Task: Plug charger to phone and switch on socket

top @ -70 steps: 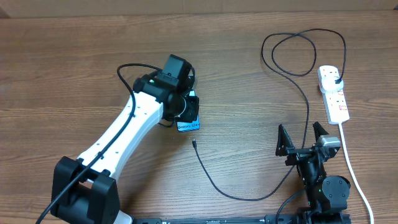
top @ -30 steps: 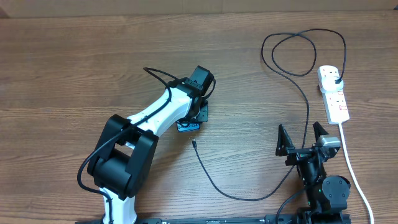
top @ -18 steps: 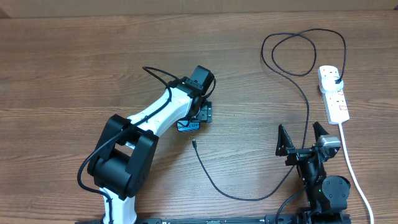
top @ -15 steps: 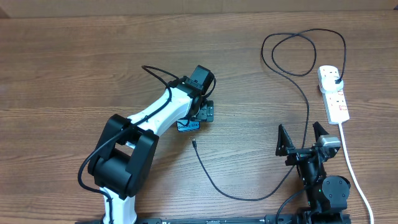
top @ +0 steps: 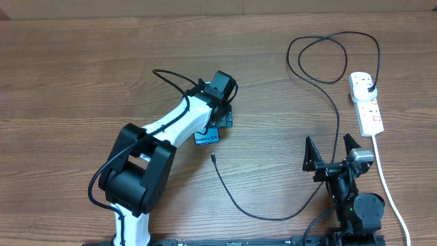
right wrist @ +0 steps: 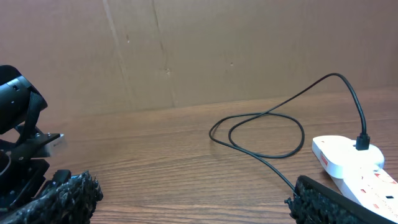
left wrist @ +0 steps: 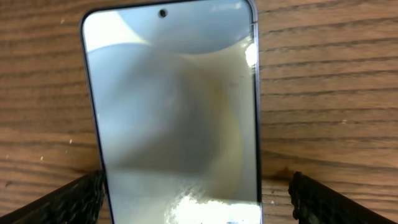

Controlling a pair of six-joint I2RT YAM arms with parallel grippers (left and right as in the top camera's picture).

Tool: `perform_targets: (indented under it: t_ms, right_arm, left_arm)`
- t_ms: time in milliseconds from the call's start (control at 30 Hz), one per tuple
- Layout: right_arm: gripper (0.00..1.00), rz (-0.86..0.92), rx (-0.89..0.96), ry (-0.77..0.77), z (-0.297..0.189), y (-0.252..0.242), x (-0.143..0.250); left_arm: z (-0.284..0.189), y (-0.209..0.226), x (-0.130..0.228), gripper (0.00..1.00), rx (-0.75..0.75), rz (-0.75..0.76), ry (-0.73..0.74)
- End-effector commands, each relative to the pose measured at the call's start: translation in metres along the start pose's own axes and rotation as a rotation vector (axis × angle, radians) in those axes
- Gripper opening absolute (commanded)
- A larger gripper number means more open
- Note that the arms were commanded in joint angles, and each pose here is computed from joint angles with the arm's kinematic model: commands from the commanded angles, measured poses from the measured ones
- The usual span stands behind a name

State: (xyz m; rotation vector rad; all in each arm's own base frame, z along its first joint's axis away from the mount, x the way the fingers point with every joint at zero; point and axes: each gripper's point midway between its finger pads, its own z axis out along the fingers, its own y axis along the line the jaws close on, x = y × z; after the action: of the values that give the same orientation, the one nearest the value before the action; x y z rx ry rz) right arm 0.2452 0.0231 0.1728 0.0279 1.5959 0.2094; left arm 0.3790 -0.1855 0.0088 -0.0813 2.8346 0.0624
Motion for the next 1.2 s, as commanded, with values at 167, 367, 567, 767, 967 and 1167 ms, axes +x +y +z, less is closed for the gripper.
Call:
perform_targets:
  t_ms: [167,367,567,767,967,1167]
  right_arm:
    - [1.00,-0.003,-0.010,0.000,0.000,0.002,0.003]
    - [1.00,-0.003,-0.010,0.000,0.000,0.002,0.003]
    - [1.00,-0.003,-0.010,0.000,0.000,0.002,0.003]
    - [1.00,-0.003,-0.010,0.000,0.000,0.002,0.003]
    - [1.00,-0.003,-0.010,0.001,0.000,0.002,0.003]
    - [1.00,-0.003,-0.010,0.000,0.000,0.002,0.003]
  left_arm:
    - [0.008,0.007,0.011,1.00,-0.036,-0.057,0.036]
    - [0.009,-0.002,0.023,0.98,0.023,-0.056,0.096]
    - [0.012,-0.001,0.035,1.00,0.031,-0.054,0.135]
    - [0.016,0.008,0.018,1.00,0.026,-0.090,0.088]
    - [0.021,0.024,-0.002,0.92,0.040,-0.158,0.056]
    - [0.022,0.025,0.000,0.84,0.059,-0.169,0.076]
